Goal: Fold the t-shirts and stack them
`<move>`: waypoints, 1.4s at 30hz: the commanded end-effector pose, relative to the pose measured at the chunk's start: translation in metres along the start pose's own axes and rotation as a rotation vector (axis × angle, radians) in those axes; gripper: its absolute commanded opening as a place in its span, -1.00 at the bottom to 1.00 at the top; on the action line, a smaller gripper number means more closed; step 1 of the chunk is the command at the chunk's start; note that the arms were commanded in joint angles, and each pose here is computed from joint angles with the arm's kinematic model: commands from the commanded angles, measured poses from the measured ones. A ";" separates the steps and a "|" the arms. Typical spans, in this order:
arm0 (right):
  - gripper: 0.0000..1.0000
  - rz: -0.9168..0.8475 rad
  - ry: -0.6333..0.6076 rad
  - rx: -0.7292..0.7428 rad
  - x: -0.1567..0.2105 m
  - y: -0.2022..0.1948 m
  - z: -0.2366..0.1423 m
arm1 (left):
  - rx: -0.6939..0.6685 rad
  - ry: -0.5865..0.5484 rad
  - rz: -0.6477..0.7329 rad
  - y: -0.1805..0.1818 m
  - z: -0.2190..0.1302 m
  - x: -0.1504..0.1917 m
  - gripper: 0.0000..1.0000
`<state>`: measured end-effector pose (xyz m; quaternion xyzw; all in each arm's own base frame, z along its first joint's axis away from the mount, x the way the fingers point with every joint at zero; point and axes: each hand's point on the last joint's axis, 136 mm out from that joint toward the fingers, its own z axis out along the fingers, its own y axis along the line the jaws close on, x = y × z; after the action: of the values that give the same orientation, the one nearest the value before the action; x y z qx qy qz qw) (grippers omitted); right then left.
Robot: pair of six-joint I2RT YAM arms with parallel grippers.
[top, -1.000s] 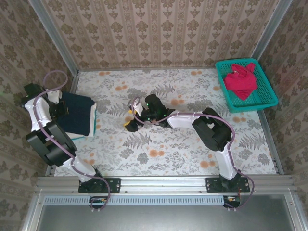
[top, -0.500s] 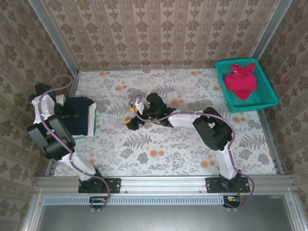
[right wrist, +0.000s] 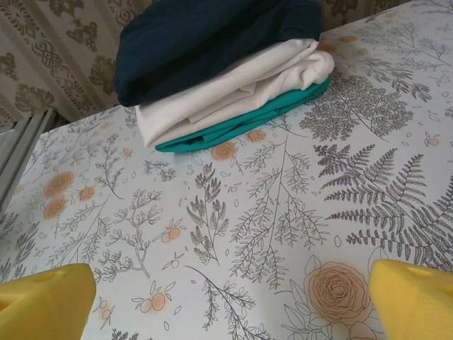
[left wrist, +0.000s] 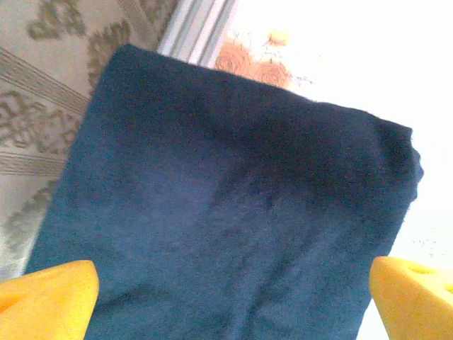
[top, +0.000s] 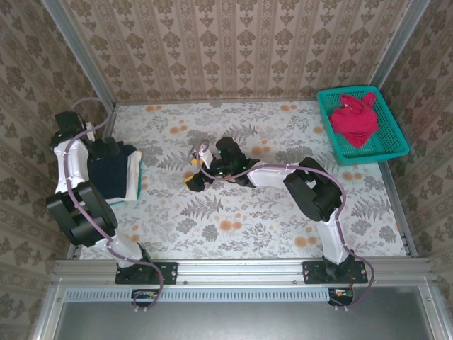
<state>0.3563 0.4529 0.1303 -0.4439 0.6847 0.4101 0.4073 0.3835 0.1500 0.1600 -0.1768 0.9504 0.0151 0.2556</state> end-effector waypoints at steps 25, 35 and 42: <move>1.00 0.038 -0.054 0.033 -0.017 -0.006 -0.023 | 0.257 0.001 -0.221 -0.066 0.043 0.035 1.00; 1.00 0.055 -0.129 0.206 -0.035 -0.041 -0.072 | 0.248 -0.243 0.010 -0.114 -0.029 0.001 1.00; 1.00 0.080 -0.174 0.486 -0.031 -0.089 -0.146 | 0.349 -0.456 0.245 -0.184 -0.039 0.025 1.00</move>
<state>0.4036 0.3359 0.1700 -0.3134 0.7393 0.3306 0.4959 0.4030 -0.0247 0.1858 -0.0508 0.8948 -0.1040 0.4313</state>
